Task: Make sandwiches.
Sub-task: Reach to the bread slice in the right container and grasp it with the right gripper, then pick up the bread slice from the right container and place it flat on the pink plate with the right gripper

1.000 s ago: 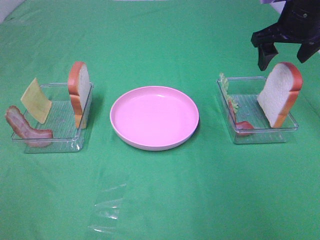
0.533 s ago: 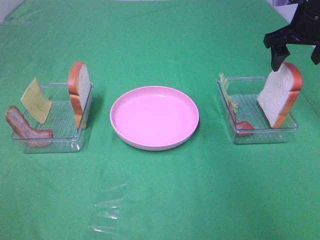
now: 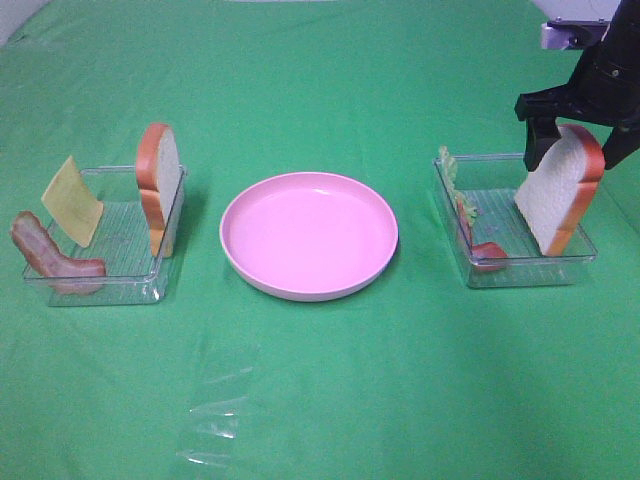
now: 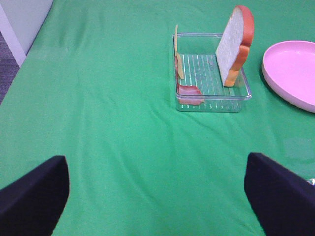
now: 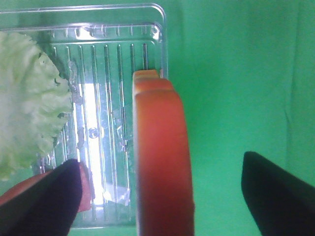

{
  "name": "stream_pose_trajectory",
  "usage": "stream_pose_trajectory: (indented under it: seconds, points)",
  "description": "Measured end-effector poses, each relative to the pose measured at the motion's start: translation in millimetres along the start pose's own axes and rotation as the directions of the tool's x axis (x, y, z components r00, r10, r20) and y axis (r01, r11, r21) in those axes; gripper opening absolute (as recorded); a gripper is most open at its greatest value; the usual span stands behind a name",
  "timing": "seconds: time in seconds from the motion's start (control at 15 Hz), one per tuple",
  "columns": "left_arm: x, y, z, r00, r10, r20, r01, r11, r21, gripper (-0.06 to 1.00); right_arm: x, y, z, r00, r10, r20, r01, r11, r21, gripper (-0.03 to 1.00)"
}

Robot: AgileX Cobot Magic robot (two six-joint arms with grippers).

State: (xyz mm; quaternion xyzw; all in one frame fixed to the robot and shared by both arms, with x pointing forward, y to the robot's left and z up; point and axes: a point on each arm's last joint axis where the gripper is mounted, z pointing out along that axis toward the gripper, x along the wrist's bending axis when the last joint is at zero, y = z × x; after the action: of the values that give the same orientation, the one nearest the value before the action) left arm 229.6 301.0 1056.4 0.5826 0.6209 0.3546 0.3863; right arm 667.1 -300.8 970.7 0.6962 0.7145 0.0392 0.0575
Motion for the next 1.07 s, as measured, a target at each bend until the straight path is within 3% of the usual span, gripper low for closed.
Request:
stream_pose_trajectory:
  seconds: [0.27, 0.4, 0.53, 0.73, 1.07]
  points:
    - [0.0, 0.0, 0.0, 1.000, 0.000, 0.000, 0.000, 1.000, 0.000, 0.88, 1.3, 0.1, 2.1, 1.000, 0.005, -0.014, -0.005, 1.000, 0.005, 0.81]
    - [0.0, 0.0, 0.0, 1.000, 0.000, 0.000, 0.000, 1.000, 0.000, 0.88, 1.3, -0.2, 2.1, 1.000, 0.006, -0.014, -0.006, 1.000, 0.008, 0.68]
    - [0.0, 0.0, 0.0, 1.000, 0.000, 0.000, 0.000, 1.000, 0.000, 0.88, 1.4, -1.6, 2.1, 1.000, 0.022, -0.014, -0.022, 0.999, 0.024, 0.46]
    - [0.0, 0.0, 0.0, 1.000, 0.000, 0.000, 0.000, 1.000, 0.000, 0.88, 2.3, -3.2, 2.0, 0.999, 0.036, -0.024, -0.035, 0.998, 0.042, 0.24]
    - [0.0, 0.0, 0.0, 1.000, 0.000, 0.000, 0.000, 1.000, 0.000, 0.88, 5.9, -4.0, -6.2, 0.996, 0.057, -0.063, -0.052, 0.996, 0.075, 0.23]
